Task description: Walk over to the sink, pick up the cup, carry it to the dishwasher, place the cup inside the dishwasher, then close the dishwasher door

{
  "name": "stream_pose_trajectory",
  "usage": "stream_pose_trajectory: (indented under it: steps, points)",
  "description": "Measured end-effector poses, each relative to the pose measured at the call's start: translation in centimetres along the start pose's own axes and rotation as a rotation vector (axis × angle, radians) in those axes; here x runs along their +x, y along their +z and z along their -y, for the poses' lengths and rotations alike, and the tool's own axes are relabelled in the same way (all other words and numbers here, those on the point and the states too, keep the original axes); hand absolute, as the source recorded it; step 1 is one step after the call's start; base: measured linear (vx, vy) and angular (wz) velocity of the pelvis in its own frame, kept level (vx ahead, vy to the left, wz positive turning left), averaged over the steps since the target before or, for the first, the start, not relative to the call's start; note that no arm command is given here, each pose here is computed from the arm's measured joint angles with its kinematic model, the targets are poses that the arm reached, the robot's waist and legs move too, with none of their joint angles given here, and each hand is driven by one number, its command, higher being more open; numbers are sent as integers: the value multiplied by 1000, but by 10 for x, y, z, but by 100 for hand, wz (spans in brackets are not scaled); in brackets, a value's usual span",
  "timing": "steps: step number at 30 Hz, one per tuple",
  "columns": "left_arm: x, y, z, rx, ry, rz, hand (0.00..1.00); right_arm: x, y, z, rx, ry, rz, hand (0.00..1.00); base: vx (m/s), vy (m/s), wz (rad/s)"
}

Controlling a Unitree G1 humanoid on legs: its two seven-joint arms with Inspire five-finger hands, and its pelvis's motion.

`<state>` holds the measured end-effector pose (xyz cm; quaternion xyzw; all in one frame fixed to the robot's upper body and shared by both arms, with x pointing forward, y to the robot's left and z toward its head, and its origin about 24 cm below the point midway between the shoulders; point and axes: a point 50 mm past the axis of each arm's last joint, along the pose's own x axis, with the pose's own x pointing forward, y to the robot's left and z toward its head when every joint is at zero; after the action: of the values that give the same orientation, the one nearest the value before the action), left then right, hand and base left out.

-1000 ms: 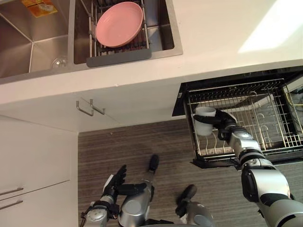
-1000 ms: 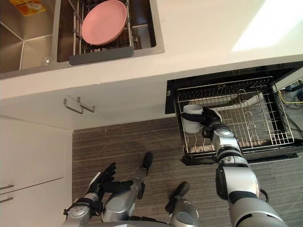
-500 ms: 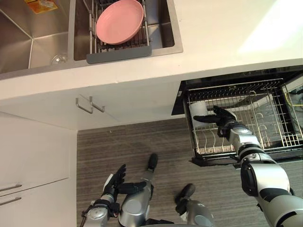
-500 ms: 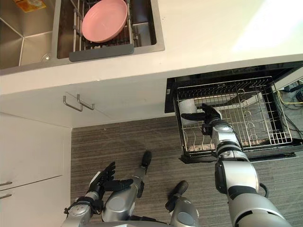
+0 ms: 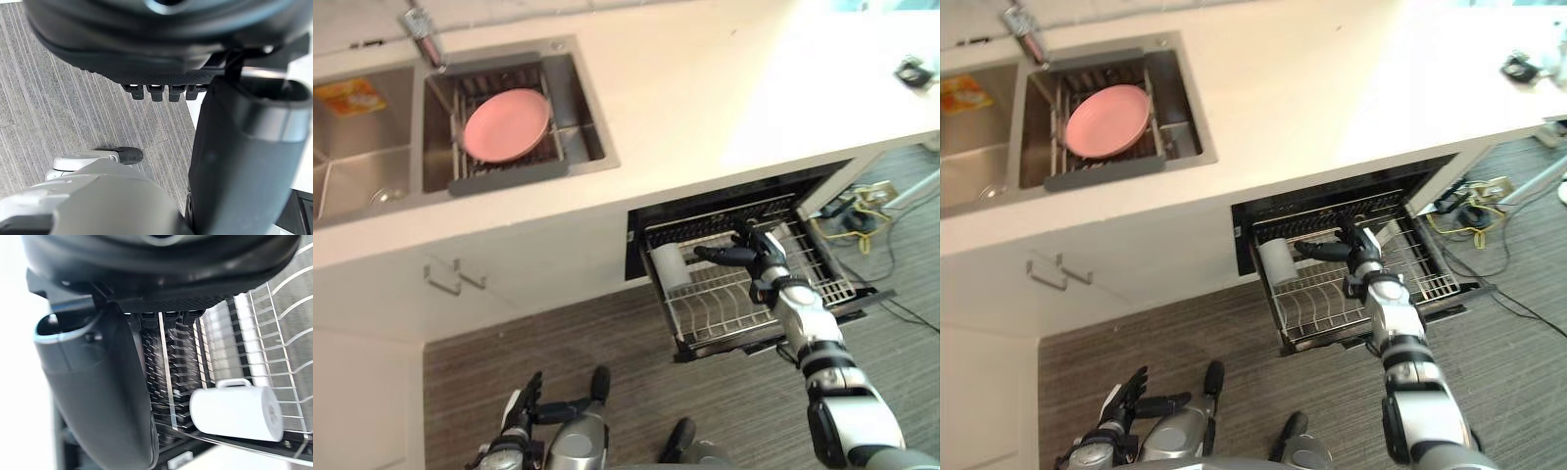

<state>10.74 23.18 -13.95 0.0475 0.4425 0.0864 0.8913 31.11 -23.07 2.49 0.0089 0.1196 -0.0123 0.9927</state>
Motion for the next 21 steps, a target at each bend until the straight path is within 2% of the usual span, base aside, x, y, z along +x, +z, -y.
stream_pose_trajectory:
  steps: [10, 15, 21]
  points:
    - [-25, -66, 0, -364, 82, -241, 100, -102, -56, -43, 445, 137, 145, 100, -12, -32, -22]
    - [-32, -78, 2, -438, 132, -262, 100, -110, -51, -55, 481, 240, 198, 100, -63, -21, -10]
    - [-36, -83, 2, -443, 168, -264, 100, -108, -15, -55, 408, 310, 372, 100, -5, -20, 32]
